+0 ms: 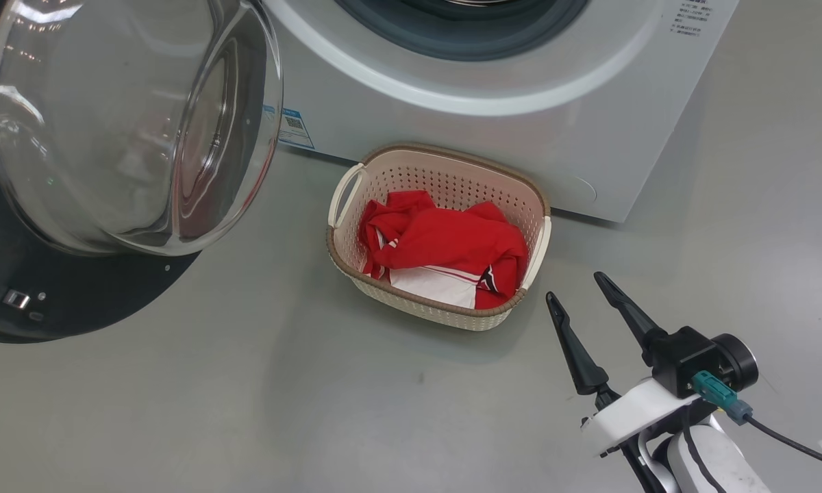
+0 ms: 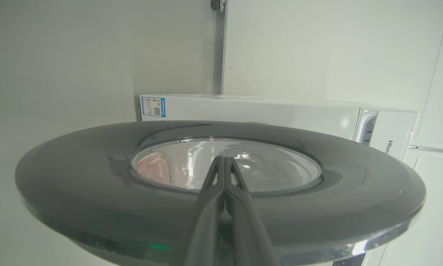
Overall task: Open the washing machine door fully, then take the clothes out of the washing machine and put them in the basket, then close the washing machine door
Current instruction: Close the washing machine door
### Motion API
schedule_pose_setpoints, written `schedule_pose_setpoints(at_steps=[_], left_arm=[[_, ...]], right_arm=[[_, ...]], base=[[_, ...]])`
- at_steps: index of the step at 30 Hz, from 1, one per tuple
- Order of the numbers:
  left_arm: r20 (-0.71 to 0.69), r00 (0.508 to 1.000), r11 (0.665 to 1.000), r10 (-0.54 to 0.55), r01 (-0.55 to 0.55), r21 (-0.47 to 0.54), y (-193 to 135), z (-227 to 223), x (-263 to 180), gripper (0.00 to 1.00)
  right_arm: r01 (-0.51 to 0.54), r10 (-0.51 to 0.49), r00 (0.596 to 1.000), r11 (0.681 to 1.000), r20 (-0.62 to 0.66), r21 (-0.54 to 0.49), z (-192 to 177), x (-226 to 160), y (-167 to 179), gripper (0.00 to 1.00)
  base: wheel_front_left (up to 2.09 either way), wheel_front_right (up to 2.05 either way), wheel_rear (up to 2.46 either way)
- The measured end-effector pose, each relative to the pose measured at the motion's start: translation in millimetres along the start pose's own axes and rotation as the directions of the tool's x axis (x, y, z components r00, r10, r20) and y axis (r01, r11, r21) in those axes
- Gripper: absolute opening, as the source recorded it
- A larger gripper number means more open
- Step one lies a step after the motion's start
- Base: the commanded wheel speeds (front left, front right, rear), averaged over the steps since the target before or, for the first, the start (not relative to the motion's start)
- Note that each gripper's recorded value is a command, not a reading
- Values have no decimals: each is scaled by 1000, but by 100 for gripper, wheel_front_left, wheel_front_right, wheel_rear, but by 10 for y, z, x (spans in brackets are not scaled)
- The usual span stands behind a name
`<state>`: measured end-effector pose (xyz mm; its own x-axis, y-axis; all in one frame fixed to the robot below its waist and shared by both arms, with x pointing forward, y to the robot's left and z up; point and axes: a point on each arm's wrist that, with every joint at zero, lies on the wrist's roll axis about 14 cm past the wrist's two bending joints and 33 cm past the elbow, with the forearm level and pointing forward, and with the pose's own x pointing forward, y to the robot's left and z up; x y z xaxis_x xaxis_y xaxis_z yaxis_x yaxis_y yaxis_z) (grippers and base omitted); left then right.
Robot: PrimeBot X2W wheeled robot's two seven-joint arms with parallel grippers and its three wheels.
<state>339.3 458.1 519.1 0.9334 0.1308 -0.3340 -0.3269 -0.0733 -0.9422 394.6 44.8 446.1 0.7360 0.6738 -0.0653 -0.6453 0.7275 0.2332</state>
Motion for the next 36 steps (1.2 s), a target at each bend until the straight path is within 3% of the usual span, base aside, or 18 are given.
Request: schedule_pose_setpoints(at_steps=[36], left_arm=[[-310, 943, 991, -119, 130, 17, 141, -855, -23, 0]], right_arm=[[1, -1, 1000, 1000, 11, 1, 39, 3, 45, 100]], base=[[0, 0, 0]])
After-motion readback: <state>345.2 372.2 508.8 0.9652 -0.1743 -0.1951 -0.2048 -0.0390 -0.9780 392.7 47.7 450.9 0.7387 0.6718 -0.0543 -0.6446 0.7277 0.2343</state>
